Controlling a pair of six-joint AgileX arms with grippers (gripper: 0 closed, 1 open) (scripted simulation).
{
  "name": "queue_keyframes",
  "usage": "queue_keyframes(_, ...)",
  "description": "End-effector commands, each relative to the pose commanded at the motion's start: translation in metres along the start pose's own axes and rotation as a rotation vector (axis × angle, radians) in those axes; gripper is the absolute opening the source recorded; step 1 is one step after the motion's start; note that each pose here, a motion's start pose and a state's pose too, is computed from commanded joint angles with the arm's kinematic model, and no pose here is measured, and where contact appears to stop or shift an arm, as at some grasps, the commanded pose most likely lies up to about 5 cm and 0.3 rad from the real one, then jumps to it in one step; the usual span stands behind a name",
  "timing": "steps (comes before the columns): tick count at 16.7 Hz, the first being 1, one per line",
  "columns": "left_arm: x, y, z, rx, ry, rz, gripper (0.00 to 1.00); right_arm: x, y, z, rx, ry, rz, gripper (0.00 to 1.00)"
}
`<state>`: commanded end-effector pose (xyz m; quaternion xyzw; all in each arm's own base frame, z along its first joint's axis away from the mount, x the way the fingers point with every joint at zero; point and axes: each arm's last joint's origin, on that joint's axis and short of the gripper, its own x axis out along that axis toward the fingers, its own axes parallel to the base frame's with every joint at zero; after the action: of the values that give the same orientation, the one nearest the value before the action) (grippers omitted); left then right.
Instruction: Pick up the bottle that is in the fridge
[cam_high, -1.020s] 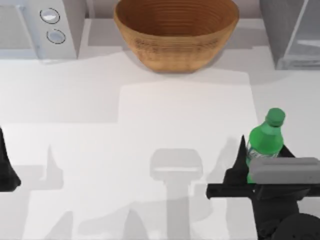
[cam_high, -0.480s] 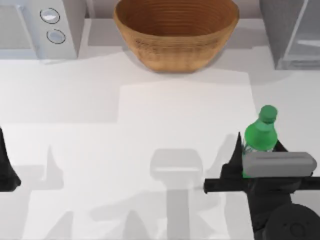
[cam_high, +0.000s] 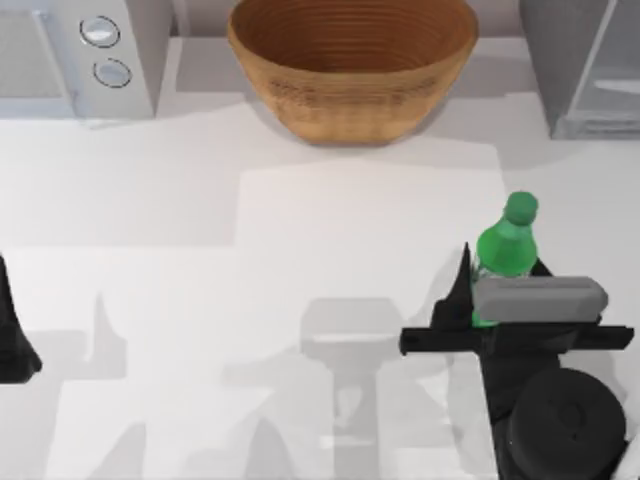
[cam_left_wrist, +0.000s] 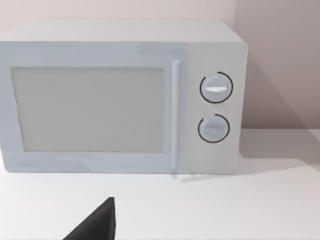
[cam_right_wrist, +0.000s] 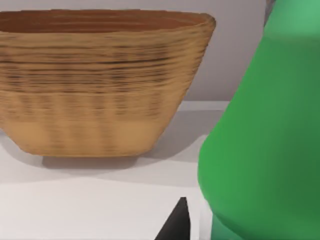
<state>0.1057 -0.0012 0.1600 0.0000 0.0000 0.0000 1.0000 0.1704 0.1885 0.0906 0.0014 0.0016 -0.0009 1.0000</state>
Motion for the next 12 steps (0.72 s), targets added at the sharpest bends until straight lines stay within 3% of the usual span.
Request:
queue_keyframes(2,0.0000,0.0000,0.0000,0.000,0.000,0.000,1.00,0.0000,0.0000,0.0000,0.000,0.000,0.000,0.00)
queue_keyframes(12,0.0000,0.0000,0.0000,0.000,0.000,0.000,1.00,0.0000,0.0000,0.0000,0.000,0.000,0.000,0.75)
